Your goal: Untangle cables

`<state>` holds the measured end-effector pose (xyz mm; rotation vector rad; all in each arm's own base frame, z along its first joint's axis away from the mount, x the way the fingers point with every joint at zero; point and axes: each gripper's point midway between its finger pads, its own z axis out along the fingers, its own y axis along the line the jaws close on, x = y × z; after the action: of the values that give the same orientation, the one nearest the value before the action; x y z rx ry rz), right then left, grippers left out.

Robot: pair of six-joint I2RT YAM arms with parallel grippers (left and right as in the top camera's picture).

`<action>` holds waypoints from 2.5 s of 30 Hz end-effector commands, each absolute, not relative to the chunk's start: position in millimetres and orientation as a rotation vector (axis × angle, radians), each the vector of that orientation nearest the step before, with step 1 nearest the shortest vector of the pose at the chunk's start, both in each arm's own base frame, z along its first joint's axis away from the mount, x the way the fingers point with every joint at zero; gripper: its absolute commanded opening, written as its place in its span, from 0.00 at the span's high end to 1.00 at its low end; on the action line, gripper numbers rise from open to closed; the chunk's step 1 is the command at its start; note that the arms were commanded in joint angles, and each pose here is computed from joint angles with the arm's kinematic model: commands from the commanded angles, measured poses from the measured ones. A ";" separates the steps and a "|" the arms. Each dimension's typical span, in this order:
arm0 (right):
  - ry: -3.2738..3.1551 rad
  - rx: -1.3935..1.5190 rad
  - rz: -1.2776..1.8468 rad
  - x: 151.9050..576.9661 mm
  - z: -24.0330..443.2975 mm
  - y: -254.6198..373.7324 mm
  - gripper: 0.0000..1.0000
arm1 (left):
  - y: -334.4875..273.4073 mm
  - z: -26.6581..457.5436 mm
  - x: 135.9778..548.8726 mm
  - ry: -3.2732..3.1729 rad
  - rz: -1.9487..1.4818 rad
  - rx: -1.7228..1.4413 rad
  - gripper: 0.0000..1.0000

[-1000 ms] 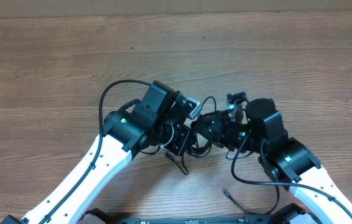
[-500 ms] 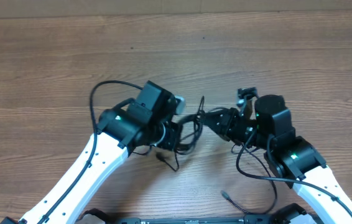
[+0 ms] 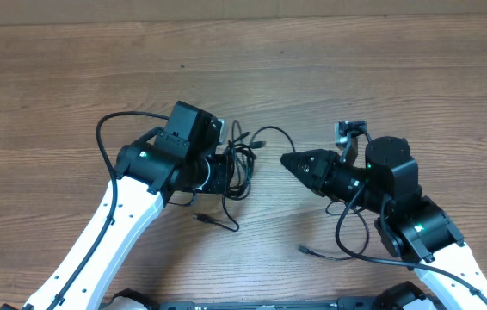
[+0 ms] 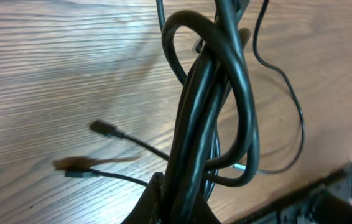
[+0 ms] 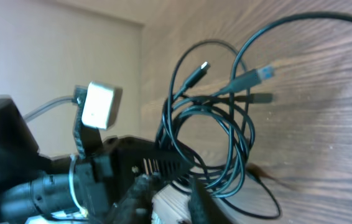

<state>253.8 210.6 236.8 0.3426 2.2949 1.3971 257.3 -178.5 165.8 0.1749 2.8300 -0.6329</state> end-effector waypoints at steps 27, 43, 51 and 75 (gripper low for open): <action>2.296 0.122 1.140 270.9 205.4 257.3 0.66 | -206.0 182.5 247.7 2.830 -0.914 0.100 0.96; 2.260 0.078 1.174 274.8 206.9 275.4 0.69 | -204.8 181.3 245.3 2.843 -0.909 0.096 0.96; 2.246 0.054 1.210 277.8 206.7 283.9 0.70 | -204.6 181.2 245.3 2.844 -0.908 0.096 0.96; 2.321 0.098 1.233 284.3 178.5 295.9 0.82 | -204.7 181.3 245.3 2.842 -0.908 0.102 0.96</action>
<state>279.5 293.7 182.6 0.0805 2.3086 1.2579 247.7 -195.9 170.1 0.0677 2.8723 -0.8252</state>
